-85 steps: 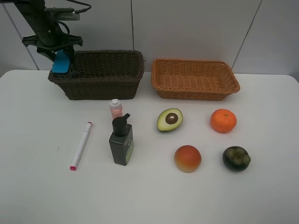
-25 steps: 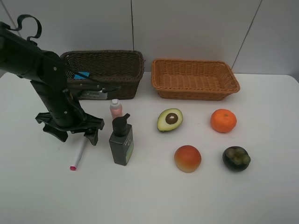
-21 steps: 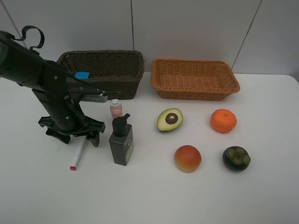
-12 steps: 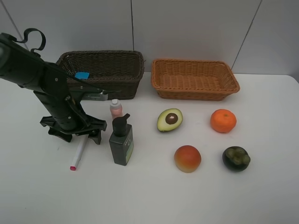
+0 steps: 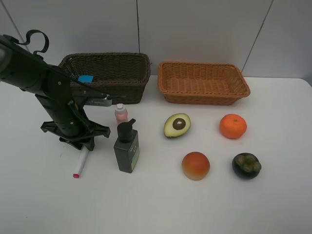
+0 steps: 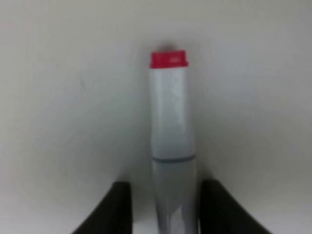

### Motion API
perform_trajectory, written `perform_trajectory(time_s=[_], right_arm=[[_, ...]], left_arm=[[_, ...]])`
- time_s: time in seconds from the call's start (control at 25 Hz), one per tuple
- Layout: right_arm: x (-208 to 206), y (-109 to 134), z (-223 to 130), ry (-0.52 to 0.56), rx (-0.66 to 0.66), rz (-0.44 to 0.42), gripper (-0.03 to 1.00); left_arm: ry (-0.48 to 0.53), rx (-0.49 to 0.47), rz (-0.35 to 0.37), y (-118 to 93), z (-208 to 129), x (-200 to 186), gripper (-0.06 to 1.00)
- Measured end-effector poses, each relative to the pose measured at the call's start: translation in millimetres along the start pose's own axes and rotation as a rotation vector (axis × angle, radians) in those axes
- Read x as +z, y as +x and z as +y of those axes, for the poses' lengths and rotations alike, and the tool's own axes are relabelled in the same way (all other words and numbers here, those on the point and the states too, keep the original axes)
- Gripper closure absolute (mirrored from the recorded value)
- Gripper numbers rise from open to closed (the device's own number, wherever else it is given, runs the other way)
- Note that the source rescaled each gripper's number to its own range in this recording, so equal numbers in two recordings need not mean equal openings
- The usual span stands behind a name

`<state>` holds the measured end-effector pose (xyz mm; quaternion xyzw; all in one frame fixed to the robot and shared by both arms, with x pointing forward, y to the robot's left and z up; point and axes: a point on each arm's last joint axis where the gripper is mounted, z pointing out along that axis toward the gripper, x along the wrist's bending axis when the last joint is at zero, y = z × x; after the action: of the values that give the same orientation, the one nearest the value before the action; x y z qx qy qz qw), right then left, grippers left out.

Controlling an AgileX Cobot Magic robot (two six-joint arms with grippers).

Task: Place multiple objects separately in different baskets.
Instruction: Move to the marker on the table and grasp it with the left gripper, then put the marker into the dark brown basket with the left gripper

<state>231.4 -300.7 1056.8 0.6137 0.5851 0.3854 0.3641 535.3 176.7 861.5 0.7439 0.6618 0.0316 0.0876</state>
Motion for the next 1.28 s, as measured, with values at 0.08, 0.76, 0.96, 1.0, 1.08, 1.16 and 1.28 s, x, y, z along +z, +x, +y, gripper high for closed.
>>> perform_trajectory(time_s=[0.08, 0.76, 0.96, 1.0, 1.08, 1.16, 1.28], right_arm=[[0, 0, 0, 0.000, 0.000, 0.000, -0.03], [0, 0, 0, 0.000, 0.000, 0.000, -0.03], [0, 0, 0, 0.000, 0.000, 0.000, -0.03], [0, 0, 0, 0.000, 0.000, 0.000, -0.03], [0, 0, 0, 0.000, 0.000, 0.000, -0.03], [0, 0, 0, 0.000, 0.000, 0.000, -0.03], [0, 0, 0, 0.000, 0.000, 0.000, -0.03]], left_arm=[[0.004, -0.008, -0.003, 0, 0, 0, 0.94], [-0.444, -0.143, -0.086, 27, 116, -174, 0.94], [-0.551, -0.210, -0.066, 58, 166, -181, 0.94], [-0.550, -0.216, -0.062, 62, 173, -175, 0.94], [-0.547, -0.226, -0.056, 68, 185, -164, 0.94], [-0.517, -0.231, -0.049, 70, 192, -143, 0.94], [-0.462, -0.222, -0.027, 74, 195, -112, 0.94]])
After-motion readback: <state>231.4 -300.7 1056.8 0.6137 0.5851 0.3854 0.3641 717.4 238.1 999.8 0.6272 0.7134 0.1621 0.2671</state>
